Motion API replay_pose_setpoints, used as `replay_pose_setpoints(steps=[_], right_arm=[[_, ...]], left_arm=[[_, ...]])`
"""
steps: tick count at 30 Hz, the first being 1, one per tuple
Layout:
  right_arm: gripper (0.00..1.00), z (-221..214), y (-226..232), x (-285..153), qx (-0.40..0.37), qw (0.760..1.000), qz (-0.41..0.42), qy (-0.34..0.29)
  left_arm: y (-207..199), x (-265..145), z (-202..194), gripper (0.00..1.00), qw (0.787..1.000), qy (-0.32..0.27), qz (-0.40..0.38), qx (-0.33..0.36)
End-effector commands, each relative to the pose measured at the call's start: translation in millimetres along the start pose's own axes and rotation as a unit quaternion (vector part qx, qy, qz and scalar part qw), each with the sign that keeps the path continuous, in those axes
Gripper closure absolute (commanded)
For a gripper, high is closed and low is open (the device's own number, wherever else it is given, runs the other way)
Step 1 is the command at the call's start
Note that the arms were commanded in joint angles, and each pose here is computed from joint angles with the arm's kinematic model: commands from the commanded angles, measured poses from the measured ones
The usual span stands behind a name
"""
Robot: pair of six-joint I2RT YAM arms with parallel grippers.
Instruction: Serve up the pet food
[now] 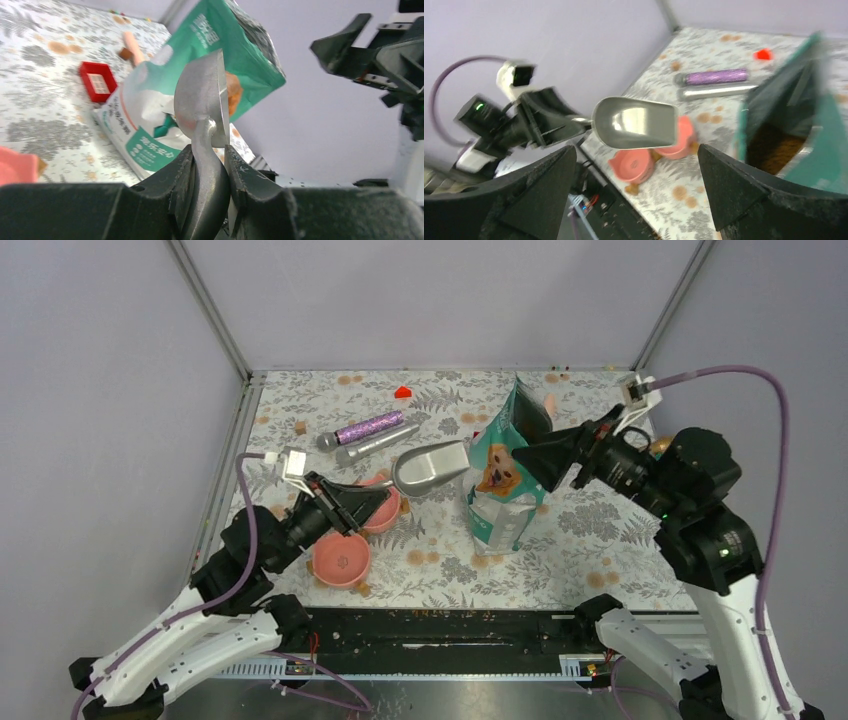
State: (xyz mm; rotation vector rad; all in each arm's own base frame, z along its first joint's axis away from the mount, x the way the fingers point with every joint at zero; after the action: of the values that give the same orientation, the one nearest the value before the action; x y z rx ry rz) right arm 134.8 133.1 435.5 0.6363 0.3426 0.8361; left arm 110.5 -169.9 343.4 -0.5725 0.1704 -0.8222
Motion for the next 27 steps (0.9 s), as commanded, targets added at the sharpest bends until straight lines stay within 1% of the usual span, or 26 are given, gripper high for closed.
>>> replay_pose_setpoints(steps=[1, 3, 4, 6, 8, 10, 15, 18, 20, 21, 22, 24, 25, 27], right_arm=[[0.01, 32, -28, -16, -0.058, 0.975, -0.208, -0.052], [0.00, 52, -45, -23, -0.081, 0.941, -0.320, -0.079], [0.00, 58, -53, -24, -0.093, 0.925, -0.361, -0.078], [0.01, 65, -63, -23, -0.115, 0.900, -0.416, -0.056], [0.01, 67, -75, -11, -0.127, 0.886, -0.446, -0.022], [0.01, 69, -79, -2, -0.129, 0.883, -0.452, 0.003], [0.03, 60, -92, 23, -0.114, 0.885, -0.448, 0.058], [0.06, 52, -104, 34, -0.108, 0.875, -0.462, 0.094], [0.12, 45, -111, 40, -0.099, 0.871, -0.466, 0.121], [0.17, 41, -115, 43, -0.096, 0.867, -0.471, 0.134], [0.24, 38, -120, 44, -0.094, 0.862, -0.479, 0.139], [0.45, 33, -130, 43, -0.088, 0.850, -0.498, 0.148], [0.51, 32, -135, 42, -0.081, 0.847, -0.503, 0.151], [0.53, 26, -144, 42, -0.064, 0.847, -0.500, 0.169]], left_arm=[[5, -23, 36, 1.00, 0.994, -0.085, 0.058, 0.023], [13, -28, 38, 1.00, 0.991, -0.093, 0.089, 0.028], [16, -30, 39, 1.00, 0.990, -0.095, 0.104, 0.033], [20, -34, 41, 1.00, 0.987, -0.096, 0.124, 0.041], [21, -36, 44, 1.00, 0.985, -0.096, 0.132, 0.048], [24, -36, 45, 1.00, 0.983, -0.099, 0.144, 0.052], [28, -36, 42, 1.00, 0.981, -0.097, 0.158, 0.058], [28, -36, 41, 1.00, 0.981, -0.094, 0.156, 0.060], [29, -36, 41, 1.00, 0.981, -0.094, 0.158, 0.061], [29, -36, 41, 1.00, 0.981, -0.094, 0.158, 0.062], [30, -36, 41, 1.00, 0.981, -0.094, 0.159, 0.062], [30, -36, 40, 1.00, 0.981, -0.093, 0.160, 0.061], [30, -36, 39, 1.00, 0.981, -0.093, 0.161, 0.061], [31, -37, 39, 1.00, 0.981, -0.092, 0.162, 0.061]])
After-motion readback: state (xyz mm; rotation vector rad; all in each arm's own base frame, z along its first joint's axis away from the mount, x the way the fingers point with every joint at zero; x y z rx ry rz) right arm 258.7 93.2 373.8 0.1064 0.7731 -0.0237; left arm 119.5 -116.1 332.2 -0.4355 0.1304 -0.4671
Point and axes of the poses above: each gripper's point midway between its finger pads, its own x axis out along the fingers, its own y axis along the line the jaws close on, z = x × y, the point moved 7 cm from there along -x, back along the fingers, and after that the axes turned 9 degrees about x, right-handed, at the moved point
